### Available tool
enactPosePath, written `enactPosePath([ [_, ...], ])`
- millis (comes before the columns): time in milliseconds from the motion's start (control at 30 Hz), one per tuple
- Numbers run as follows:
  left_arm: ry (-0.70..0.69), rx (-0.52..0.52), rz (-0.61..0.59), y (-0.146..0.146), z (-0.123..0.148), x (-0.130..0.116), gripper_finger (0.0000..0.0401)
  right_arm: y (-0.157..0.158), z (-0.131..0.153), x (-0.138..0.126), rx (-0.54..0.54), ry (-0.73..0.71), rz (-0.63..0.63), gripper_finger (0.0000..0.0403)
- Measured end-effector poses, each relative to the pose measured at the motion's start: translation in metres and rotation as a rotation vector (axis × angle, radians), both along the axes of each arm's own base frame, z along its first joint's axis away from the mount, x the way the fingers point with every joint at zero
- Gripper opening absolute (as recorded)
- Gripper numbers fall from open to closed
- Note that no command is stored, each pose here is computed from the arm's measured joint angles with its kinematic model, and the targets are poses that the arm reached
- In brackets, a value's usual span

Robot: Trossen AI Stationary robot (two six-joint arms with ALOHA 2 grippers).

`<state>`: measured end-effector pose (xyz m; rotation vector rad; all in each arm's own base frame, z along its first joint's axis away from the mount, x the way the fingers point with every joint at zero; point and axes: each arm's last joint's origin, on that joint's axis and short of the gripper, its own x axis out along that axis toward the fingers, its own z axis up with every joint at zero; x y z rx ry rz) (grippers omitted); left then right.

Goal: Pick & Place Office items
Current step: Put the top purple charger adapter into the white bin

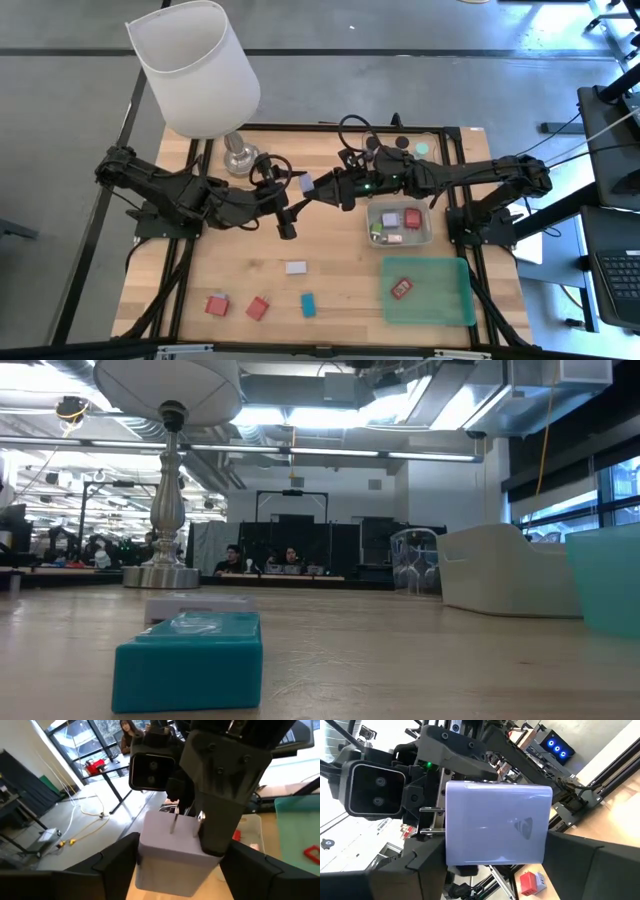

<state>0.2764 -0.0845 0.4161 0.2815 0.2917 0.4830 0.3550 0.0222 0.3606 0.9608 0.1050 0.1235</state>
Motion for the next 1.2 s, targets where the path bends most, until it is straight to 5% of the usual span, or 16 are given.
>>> enactPosePath([
  [200, -0.024, -0.061, 0.043, 0.001, -0.002, -0.001, 0.0294, -0.011, -0.004, 0.000, -0.005, 0.043, -0.007, 0.0261],
  [467, 0.010, -0.144, 0.092, 0.003, -0.011, -0.006, 0.0308, -0.030, -0.019, -0.017, -0.059, 0.296, -0.054, 0.0261],
  [900, 0.092, -0.216, 0.159, 0.007, -0.026, -0.015, 0.0308, -0.015, -0.014, -0.105, -0.129, 0.769, -0.177, 0.0262],
  [1200, 0.103, -0.209, 0.174, 0.011, -0.027, -0.014, 0.0308, 0.006, -0.054, -0.137, -0.157, 1.173, -0.264, 0.0267],
])
